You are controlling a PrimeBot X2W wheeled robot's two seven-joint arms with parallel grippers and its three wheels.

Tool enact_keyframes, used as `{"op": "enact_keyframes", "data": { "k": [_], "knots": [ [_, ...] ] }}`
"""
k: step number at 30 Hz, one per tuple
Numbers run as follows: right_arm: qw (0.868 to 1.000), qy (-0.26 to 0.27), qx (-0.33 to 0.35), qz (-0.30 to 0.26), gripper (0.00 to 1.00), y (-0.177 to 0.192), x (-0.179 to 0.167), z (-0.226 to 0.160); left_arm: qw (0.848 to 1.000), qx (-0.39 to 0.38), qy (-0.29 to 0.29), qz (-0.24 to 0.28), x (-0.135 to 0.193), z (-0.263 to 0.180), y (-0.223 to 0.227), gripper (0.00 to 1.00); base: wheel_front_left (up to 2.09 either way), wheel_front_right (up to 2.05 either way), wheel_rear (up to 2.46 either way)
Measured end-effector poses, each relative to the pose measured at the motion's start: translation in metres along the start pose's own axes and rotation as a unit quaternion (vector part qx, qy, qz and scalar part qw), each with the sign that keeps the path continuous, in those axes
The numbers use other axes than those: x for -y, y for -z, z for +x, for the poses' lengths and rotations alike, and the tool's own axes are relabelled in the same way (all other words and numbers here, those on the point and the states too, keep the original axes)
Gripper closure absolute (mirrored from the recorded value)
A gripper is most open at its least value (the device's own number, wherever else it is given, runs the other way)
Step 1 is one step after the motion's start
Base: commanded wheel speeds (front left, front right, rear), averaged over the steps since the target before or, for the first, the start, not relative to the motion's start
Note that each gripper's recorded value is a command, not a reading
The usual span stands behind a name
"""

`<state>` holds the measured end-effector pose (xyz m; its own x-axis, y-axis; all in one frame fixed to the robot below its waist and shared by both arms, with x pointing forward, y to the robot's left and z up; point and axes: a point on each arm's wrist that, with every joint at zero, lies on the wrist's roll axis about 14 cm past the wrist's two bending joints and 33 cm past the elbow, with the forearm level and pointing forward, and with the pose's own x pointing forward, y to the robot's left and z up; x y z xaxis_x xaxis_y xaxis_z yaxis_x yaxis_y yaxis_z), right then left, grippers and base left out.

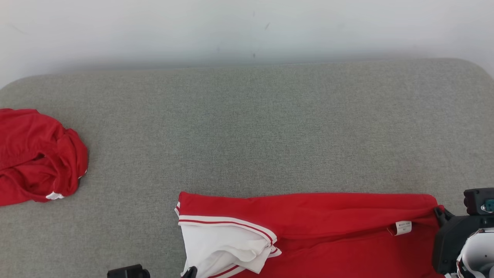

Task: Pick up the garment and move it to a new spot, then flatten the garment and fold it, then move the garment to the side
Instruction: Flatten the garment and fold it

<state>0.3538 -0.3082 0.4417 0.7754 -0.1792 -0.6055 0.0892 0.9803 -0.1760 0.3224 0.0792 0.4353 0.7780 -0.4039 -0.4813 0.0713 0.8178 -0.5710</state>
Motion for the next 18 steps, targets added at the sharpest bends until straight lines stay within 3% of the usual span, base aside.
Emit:
{"op": "enact_keyframes", "data": {
  "k": [3,4,5,12,18],
  "knots": [
    [1.0,0.003,0.002,0.006,0.0,0.0,0.002,-0.001,1.0,-0.005,-0.006,0.001,-0.004,0.0,0.004,1.0,0.0,0.0,0.0],
    [1.0,0.005,0.005,0.009,0.0,-0.002,0.003,-0.001,1.0,-0.006,-0.009,0.007,-0.006,0.0,0.006,0.58,0.0,0.0,0.0],
    [1.0,0.006,0.011,0.013,0.0,-0.003,0.004,-0.002,1.0,-0.008,-0.011,0.013,-0.007,0.0,0.008,0.0,0.0,0.0,0.0],
    [0.997,0.018,0.045,0.061,0.0,-0.008,0.008,-0.015,0.998,0.012,-0.017,0.06,-0.011,-0.003,0.009,0.0,0.0,0.0,0.0],
    [0.991,0.025,0.077,0.111,0.0,-0.003,0.004,-0.031,0.991,0.105,-0.016,0.08,-0.013,-0.007,-0.016,0.0,0.0,0.0,0.0]
  ]
}}
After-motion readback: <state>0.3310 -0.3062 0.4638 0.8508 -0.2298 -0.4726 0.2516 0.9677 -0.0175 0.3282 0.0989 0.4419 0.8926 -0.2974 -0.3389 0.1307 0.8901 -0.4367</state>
